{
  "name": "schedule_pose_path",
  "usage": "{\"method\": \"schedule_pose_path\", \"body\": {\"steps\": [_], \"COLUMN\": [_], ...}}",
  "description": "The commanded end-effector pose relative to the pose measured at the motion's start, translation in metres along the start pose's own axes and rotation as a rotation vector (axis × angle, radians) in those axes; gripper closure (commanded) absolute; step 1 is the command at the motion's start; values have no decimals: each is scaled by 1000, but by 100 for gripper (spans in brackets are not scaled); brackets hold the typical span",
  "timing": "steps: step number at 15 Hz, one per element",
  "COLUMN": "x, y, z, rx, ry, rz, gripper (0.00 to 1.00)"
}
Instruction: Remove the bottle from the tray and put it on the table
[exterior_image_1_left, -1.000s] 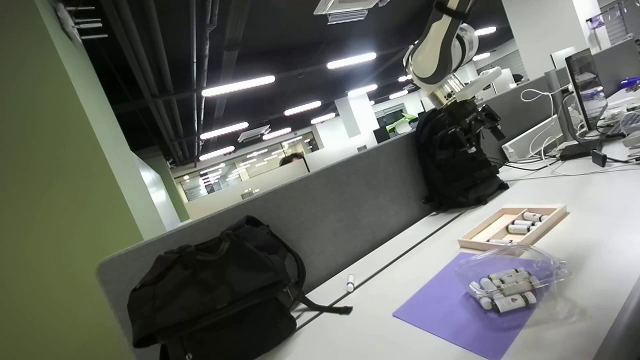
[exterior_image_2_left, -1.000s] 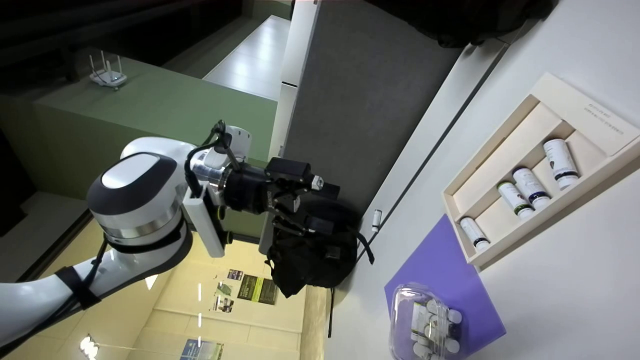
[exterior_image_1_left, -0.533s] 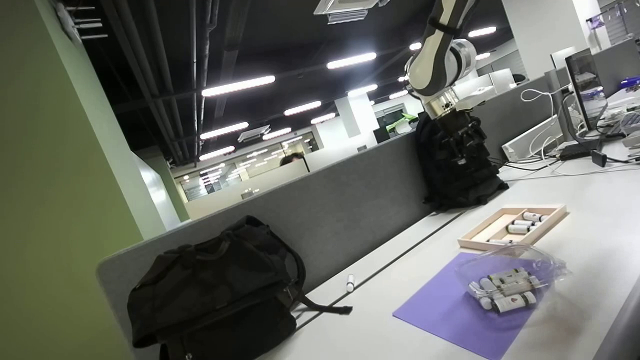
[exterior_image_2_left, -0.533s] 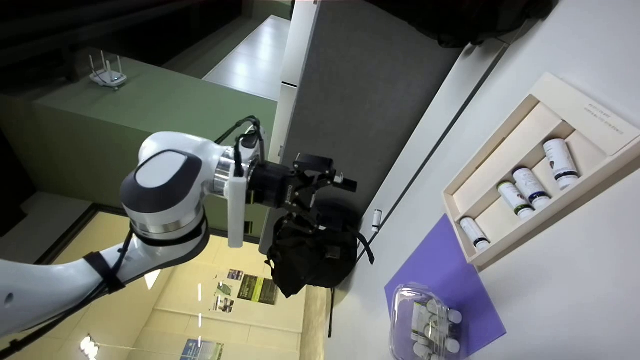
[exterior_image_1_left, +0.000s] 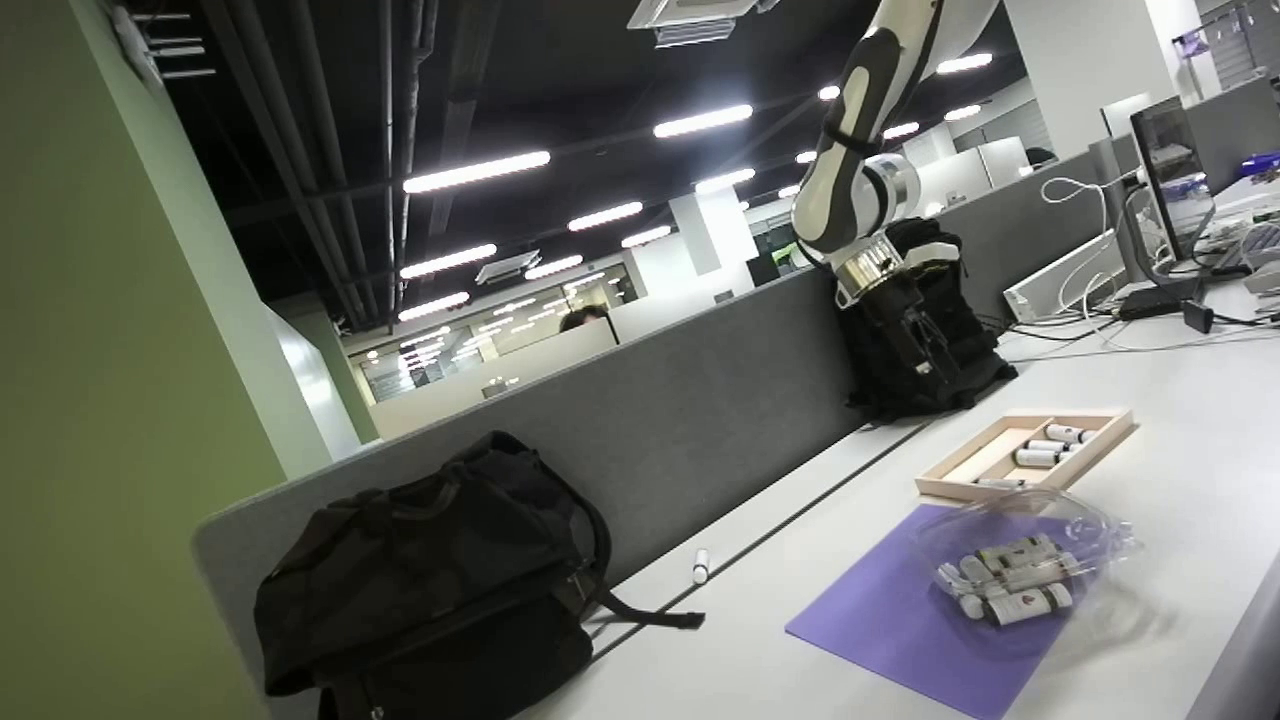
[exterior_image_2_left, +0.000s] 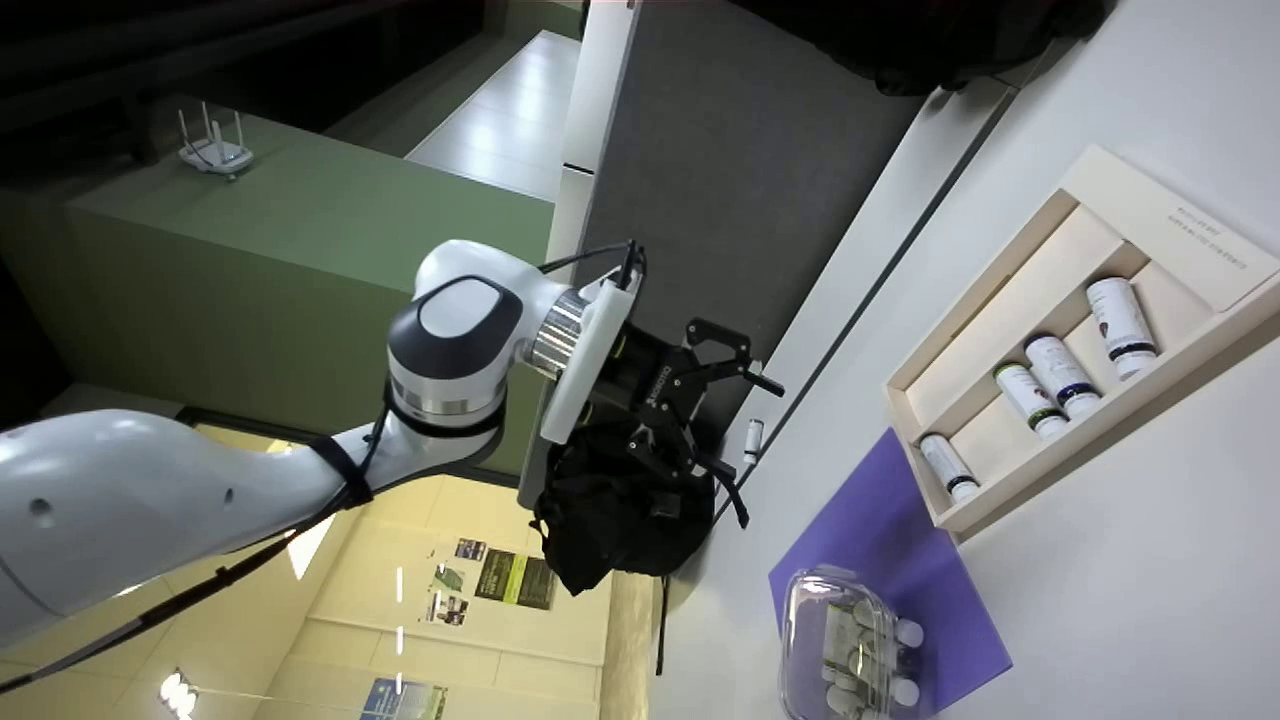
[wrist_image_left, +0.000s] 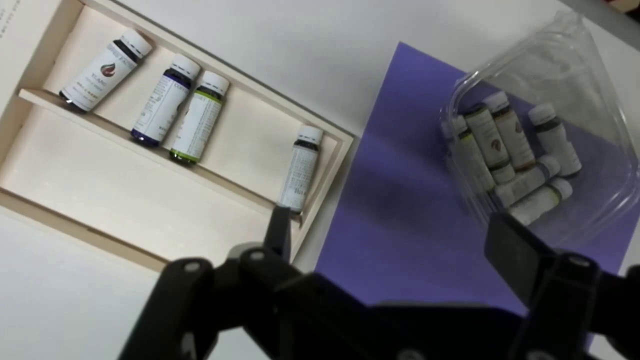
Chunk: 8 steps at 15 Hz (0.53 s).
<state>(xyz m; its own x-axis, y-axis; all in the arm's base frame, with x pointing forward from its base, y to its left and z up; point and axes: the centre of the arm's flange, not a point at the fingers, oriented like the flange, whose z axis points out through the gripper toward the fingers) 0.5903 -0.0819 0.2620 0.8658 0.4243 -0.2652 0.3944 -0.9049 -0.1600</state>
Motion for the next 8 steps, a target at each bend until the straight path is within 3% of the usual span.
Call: {"method": "schedule_pose_path", "body": {"steps": [1,6,8], "x": [6,15,15], "y": [-1,0,18], "z": [5,9,38], "rx": [4,5,22], "ry": [-30,-50,-64], "rz": [-13,-24,31], "gripper": [0,0,0]}}
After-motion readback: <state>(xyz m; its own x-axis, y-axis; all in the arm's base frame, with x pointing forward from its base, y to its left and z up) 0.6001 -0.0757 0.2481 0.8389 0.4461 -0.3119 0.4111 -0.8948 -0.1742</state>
